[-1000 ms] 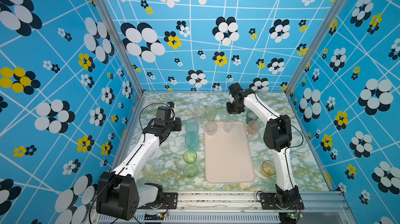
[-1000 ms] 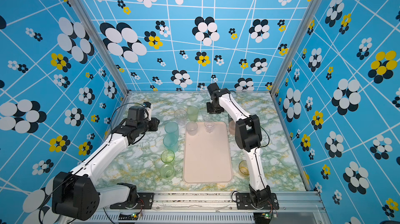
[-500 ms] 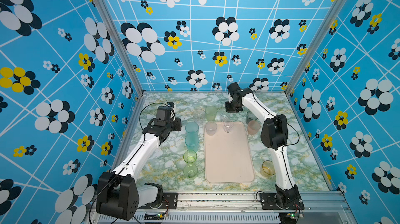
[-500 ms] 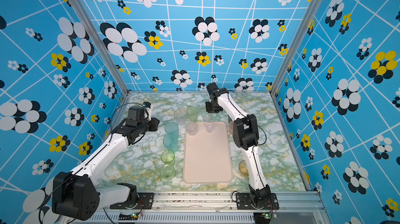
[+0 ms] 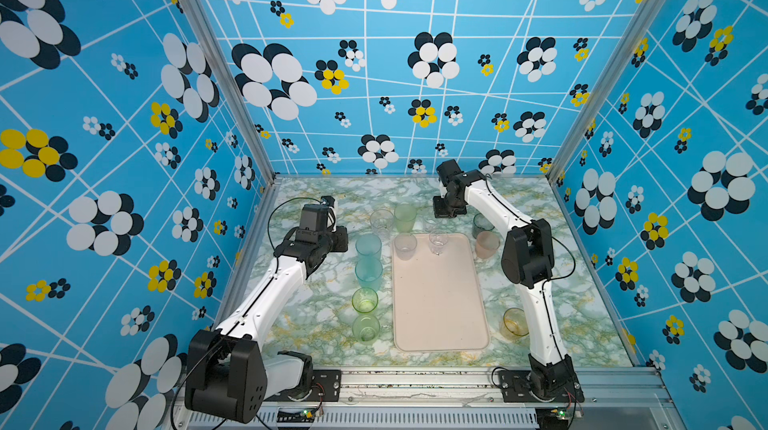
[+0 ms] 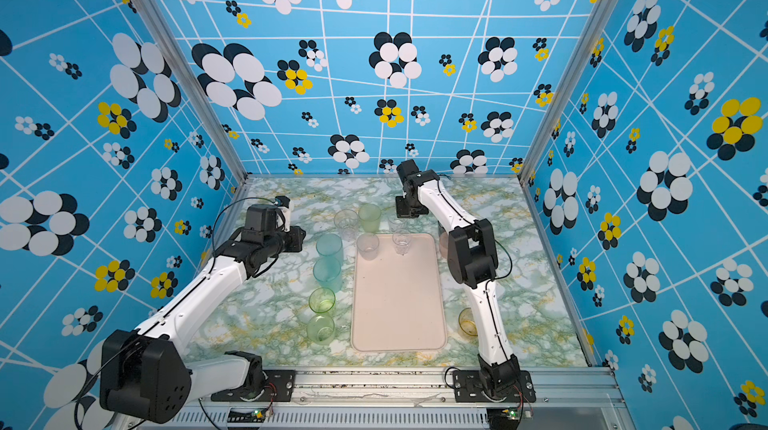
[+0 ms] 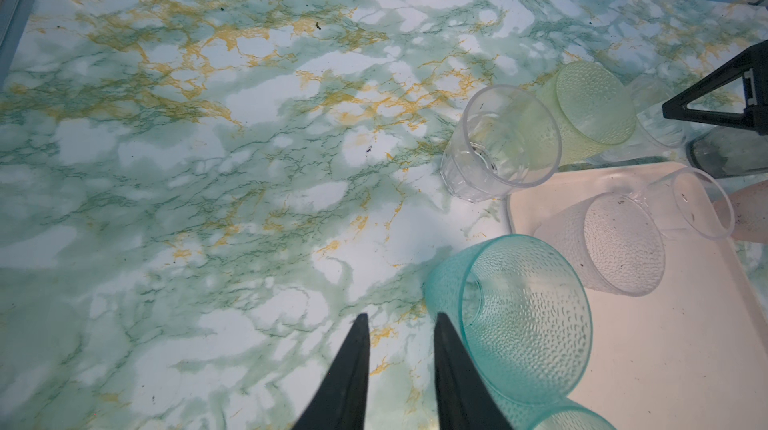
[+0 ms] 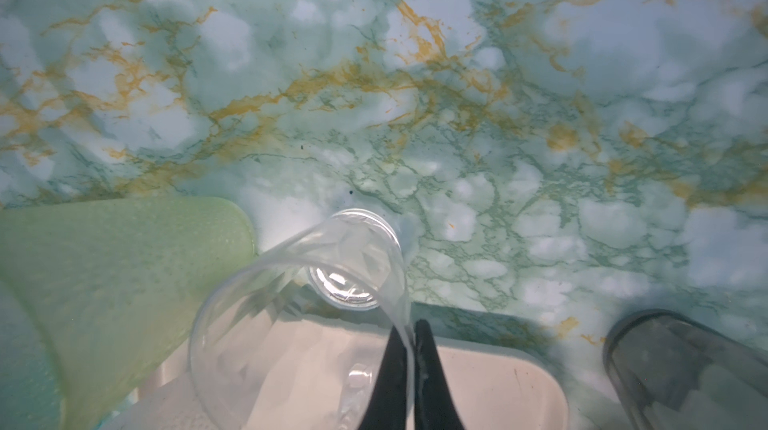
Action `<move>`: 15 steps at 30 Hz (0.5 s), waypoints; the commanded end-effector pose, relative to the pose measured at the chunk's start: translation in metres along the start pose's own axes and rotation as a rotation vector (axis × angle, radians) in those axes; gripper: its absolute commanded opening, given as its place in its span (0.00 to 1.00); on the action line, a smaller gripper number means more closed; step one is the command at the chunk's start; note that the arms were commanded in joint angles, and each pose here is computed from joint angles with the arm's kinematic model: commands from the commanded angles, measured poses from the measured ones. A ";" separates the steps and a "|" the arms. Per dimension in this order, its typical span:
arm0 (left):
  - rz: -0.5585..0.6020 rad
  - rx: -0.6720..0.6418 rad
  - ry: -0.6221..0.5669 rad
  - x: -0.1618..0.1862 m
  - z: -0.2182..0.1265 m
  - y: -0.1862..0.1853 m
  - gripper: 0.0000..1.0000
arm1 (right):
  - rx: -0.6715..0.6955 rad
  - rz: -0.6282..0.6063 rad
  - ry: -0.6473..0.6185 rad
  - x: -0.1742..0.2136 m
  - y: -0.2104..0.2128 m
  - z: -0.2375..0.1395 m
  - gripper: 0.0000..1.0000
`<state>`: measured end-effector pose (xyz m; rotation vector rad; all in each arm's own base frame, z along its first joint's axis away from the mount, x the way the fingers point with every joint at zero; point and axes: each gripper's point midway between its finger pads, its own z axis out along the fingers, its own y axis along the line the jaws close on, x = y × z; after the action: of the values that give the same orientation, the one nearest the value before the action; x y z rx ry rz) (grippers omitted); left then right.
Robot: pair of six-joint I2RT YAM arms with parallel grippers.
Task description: Place the glasses into the tray
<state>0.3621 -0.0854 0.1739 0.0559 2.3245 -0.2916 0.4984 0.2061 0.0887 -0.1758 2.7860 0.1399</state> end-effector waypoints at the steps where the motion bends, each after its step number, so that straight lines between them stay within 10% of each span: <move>1: 0.029 -0.007 -0.030 -0.014 -0.012 -0.002 0.29 | 0.029 0.025 -0.107 -0.017 -0.013 -0.035 0.00; 15: 0.043 -0.019 -0.053 -0.019 -0.026 -0.002 0.29 | 0.122 0.024 -0.071 0.048 -0.069 -0.098 0.00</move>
<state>0.3587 -0.0820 0.1893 0.0691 2.2985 -0.2676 0.4502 0.1313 0.1727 -0.0655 2.6517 0.0501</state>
